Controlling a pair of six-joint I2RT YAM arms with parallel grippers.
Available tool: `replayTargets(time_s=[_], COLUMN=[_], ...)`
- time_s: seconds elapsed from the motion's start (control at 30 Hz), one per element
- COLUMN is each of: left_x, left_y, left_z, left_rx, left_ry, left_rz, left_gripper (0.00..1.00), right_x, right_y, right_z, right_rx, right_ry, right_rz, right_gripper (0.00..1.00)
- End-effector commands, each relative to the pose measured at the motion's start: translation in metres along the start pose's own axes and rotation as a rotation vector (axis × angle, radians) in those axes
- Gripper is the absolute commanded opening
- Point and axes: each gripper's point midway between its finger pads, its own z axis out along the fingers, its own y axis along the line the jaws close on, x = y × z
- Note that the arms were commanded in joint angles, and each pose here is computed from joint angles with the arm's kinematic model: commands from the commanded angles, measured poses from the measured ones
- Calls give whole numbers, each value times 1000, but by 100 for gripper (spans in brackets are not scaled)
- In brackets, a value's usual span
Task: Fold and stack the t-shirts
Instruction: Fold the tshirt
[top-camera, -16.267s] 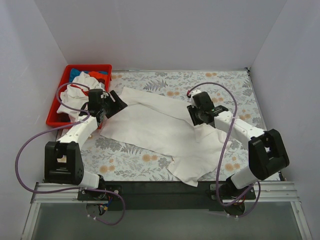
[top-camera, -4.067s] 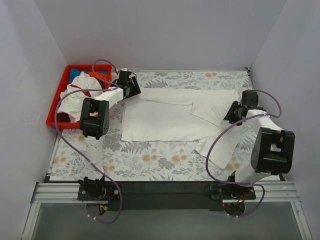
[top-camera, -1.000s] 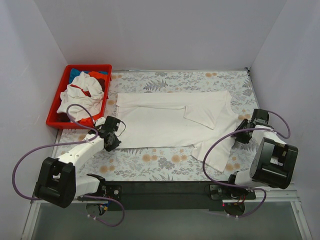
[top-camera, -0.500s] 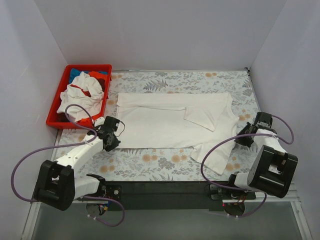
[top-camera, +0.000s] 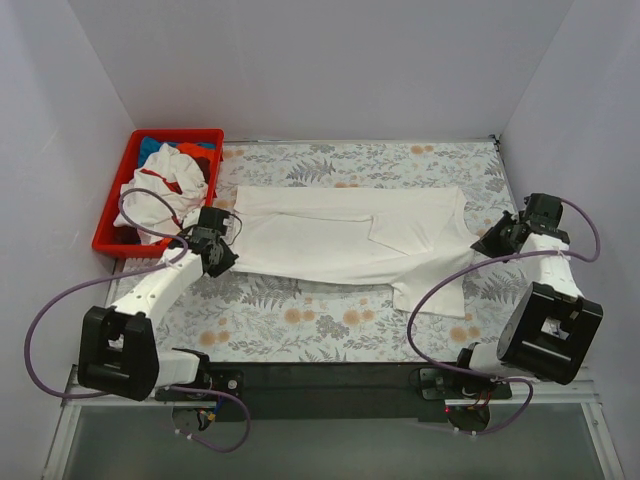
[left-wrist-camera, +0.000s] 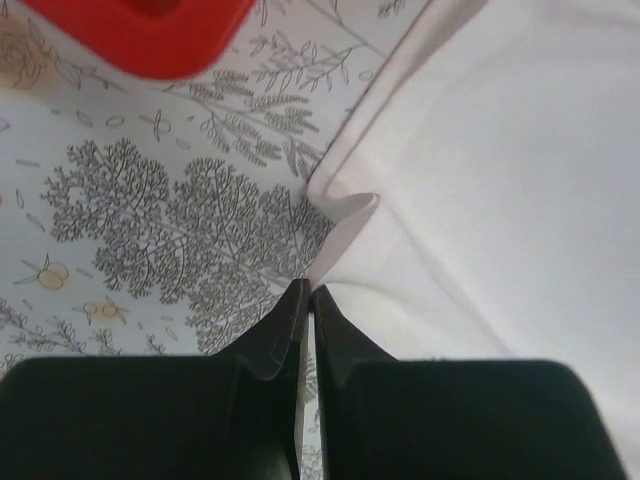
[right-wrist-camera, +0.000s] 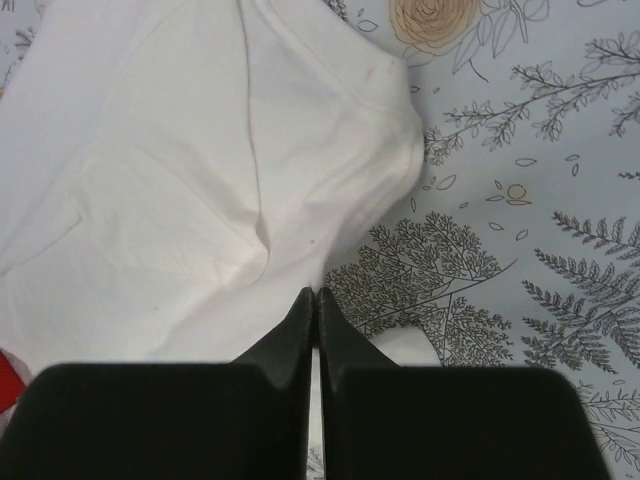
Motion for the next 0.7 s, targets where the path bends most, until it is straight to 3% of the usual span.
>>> replayTargets(time_s=[0.0,0.33,0.67], left_x=[-34,-84,-94], left_y=[-20,-47,-63], left_z=[7,47,86], left_rx=[53,49,27], left_ry=[-28,-44,-38], left_rz=[-29,-60,-18], left_gripper=[0,0,0], right_x=[-24,-68,-71], right_y=[24,46,32], right_z=[3,27,64], right_rx=[-74,-108,-44], right_ry=[-3,-4,48], right_rz=[-4,-17,-34], right_gripper=[1,1,1])
